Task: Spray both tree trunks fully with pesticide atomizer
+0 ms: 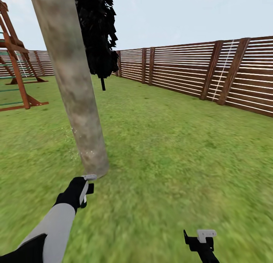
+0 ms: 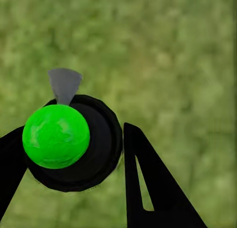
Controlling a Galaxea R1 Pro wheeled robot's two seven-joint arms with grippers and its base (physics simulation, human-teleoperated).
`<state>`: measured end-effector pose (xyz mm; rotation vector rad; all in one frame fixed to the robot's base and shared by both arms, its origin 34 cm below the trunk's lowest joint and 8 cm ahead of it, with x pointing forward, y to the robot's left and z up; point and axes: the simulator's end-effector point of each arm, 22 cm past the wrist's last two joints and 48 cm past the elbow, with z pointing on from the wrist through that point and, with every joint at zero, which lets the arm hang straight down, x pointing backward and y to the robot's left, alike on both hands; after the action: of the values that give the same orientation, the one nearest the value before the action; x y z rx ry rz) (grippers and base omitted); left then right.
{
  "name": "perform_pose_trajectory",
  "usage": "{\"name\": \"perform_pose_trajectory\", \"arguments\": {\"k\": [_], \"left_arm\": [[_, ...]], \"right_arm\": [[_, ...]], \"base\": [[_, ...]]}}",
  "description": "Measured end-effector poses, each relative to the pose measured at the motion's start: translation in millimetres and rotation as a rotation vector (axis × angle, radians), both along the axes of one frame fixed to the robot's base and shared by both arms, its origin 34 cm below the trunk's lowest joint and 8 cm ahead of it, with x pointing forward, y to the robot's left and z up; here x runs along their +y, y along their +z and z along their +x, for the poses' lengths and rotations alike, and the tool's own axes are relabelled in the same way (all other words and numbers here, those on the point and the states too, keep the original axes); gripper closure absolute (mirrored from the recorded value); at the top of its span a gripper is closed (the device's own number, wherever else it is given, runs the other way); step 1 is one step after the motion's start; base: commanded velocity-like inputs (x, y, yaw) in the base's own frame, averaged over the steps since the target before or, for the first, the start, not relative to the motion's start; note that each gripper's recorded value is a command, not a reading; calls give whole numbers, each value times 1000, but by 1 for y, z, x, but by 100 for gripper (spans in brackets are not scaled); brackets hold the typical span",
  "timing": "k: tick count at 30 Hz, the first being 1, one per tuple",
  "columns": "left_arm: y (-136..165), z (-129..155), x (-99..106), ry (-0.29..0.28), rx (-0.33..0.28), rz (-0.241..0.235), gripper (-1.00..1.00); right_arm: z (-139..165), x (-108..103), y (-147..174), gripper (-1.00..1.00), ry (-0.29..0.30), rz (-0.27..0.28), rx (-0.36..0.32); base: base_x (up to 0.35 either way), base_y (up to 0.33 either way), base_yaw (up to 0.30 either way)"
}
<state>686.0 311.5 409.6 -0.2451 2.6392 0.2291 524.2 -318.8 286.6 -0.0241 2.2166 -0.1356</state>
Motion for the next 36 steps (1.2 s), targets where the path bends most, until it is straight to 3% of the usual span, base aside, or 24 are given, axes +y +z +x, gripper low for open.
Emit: {"name": "perform_pose_trajectory", "arguments": {"k": [9, 17, 30, 34, 36], "left_arm": [[-1, -1, -1, 1, 5, -5, 100], [-2, -2, -2, 0, 6, -7, 100], [7, 8, -12, -11, -13, -17, 100], [22, 23, -12, -25, -45, 0, 100], [43, 38, -6, -17, -89, 13, 100]], "right_arm": [[0, 1, 0, -100, 2, 0, 0], [0, 1, 0, -100, 2, 1, 0], [0, 1, 0, -100, 1, 1, 0], [0, 0, 0, -100, 1, 0, -1], [0, 0, 0, -100, 1, 0, -1]], "base": [[293, -22, 0], [-2, -150, 9], [0, -1, 193], [-177, 47, 4], [-68, 21, 0]]}}
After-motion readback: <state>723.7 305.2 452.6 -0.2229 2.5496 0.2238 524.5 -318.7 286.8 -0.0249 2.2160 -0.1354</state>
